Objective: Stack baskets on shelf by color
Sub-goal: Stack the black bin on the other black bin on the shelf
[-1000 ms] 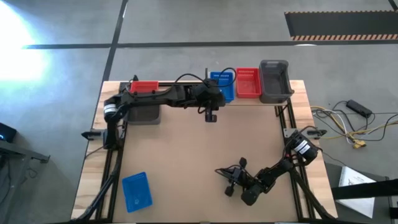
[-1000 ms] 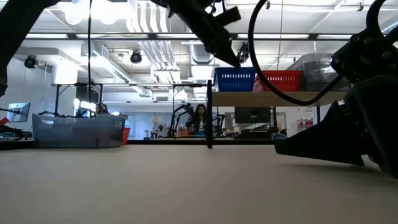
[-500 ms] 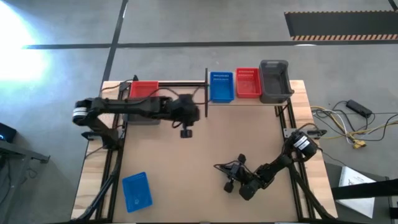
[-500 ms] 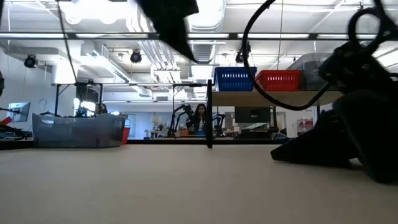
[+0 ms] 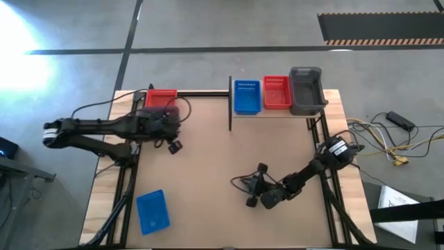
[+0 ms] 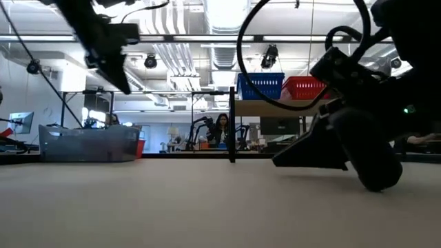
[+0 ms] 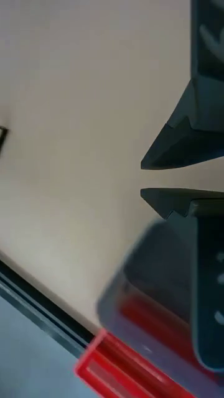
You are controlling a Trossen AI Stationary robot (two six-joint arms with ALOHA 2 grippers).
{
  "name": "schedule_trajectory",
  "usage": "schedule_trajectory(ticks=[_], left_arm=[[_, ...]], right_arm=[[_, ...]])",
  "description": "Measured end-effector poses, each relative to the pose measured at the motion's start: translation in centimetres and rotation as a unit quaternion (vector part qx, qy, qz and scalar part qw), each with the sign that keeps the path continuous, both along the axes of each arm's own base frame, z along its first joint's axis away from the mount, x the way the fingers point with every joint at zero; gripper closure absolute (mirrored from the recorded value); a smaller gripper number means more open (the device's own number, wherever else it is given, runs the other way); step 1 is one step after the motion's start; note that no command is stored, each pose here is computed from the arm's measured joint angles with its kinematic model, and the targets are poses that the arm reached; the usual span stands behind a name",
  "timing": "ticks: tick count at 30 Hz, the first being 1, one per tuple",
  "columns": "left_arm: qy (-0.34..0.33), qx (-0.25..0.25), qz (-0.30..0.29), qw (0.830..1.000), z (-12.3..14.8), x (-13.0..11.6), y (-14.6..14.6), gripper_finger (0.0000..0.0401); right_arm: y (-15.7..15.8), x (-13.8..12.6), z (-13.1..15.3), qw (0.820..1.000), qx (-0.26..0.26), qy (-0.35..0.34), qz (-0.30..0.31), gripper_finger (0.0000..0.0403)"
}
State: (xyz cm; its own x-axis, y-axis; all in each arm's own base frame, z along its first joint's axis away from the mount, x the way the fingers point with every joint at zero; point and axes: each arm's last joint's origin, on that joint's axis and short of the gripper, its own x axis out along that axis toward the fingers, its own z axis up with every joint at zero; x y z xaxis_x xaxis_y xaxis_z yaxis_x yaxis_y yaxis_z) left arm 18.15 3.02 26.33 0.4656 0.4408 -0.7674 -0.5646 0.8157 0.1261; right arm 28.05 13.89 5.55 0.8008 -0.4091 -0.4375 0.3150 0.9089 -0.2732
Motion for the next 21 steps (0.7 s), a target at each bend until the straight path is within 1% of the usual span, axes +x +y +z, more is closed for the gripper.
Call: schedule_trajectory(ticks=[2, 4, 8, 12, 15, 17, 21], left_arm=[[0.007, 0.005, 0.005, 1.0, -0.3, -1.1, 0.0, 0.0358], [0.03, 0.012, -0.002, 0.999, -0.6, -1.9, 0.0, 0.035], [0.093, 0.009, 0.001, 0.996, -1.3, -2.9, 0.4, 0.0308], [0.116, 0.008, 0.01, 0.993, -1.8, -2.5, 0.9, 0.0248], [0.153, 0.005, 0.015, 0.988, -2.7, -2.0, 1.4, 0.0215], [0.18, 0.005, 0.019, 0.983, -3.4, -1.4, 2.0, 0.0203], [0.25, 0.001, 0.019, 0.968, -5.2, -0.5, 3.4, 0.0199]], right_arm=[[-0.3, -0.6, 0.8, 1.0, -0.012, 0.004, 0.002, 0.039], [-0.9, -1.5, 1.5, 1.0, -0.022, 0.013, 0.001, 0.039], [-1.9, -3.4, 2.5, 1.0, -0.022, 0.023, -0.002, 0.039], [-2.7, -4.8, 3.4, 0.999, 0.026, -0.011, -0.022, 0.039], [-2.7, -5.5, 3.7, 0.998, 0.052, -0.025, -0.026, 0.039], [-2.3, -5.6, 3.9, 0.997, 0.063, -0.034, -0.02, 0.039], [-1.4, -5.6, 4.1, 0.997, 0.07, -0.04, -0.004, 0.039]])
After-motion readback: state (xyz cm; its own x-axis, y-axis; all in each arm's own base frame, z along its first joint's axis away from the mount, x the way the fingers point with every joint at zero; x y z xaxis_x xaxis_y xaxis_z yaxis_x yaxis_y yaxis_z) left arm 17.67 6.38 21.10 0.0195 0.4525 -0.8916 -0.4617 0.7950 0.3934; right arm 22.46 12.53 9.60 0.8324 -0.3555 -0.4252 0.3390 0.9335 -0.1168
